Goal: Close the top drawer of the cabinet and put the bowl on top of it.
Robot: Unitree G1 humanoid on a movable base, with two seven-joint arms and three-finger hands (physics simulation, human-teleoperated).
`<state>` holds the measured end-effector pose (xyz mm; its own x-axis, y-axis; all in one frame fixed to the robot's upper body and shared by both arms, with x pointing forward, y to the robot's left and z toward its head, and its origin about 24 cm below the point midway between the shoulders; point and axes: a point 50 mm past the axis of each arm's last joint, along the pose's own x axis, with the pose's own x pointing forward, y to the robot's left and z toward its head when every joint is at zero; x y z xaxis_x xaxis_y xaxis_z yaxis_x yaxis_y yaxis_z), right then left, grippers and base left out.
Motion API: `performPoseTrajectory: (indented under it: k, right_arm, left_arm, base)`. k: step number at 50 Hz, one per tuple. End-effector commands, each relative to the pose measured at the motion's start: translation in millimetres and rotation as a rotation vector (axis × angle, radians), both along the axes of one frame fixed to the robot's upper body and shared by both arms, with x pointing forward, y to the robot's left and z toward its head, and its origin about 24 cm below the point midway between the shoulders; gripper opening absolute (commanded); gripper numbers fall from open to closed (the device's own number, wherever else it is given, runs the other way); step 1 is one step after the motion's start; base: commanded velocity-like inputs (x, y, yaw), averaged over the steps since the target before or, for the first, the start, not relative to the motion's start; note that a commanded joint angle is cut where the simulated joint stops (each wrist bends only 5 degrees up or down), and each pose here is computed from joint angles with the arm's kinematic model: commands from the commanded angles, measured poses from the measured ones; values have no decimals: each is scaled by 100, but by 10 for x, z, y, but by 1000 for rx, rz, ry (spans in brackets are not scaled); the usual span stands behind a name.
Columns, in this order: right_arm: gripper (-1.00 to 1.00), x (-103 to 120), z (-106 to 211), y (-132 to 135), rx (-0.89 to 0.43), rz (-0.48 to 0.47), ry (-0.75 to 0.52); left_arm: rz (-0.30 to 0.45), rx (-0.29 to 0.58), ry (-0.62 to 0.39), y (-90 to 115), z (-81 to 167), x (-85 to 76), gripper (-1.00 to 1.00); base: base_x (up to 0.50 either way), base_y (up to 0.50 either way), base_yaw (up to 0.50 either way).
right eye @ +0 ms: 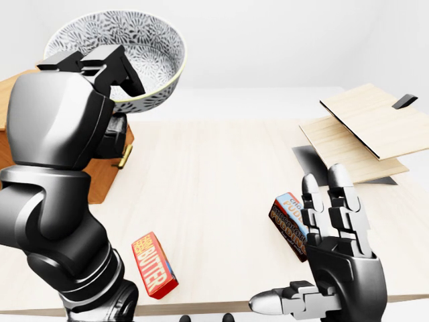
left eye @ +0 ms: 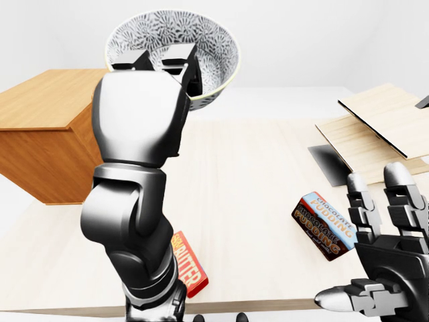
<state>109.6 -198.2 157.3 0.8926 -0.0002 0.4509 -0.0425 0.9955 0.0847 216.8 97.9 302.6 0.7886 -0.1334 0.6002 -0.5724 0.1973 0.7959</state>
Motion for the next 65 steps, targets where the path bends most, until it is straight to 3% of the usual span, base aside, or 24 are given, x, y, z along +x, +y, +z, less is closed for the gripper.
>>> performPoseTrajectory:
  k: [1,7,18,31,36,49,65]
  right_arm:
    - [100,3,-14,16,2,8,10]
    - [100,15,-24,26,3,13,16]
    - [100,18,-47,43,5,21,32]
    - [100,5,-37,39,6,21,30]
    - [100,13,-52,48,7,25,38]
    - [100,8,-50,46,7,28,37]
    - [100,20,-77,65,11,37,55]
  left_arm:
    - [78,36,-144,165,362,-3,-100]
    - [156,78,-210,313,546,-16,-100]
    - [156,112,-171,421,550,75,-100]
    - [77,111,-3,642,503,403,-100]
    - [61,110,-4,682,493,441,-100]
    - [40,32,-25,881,445,629,-100]
    - [42,-33,-46,1121,474,717,-100]
  base:
    - [0,0,0]
    - [0,0,0]
    - [0,0,0]
    - [0,0,0]
    - [0,0,0]
    - [0,0,0]
    - [0,0,0]
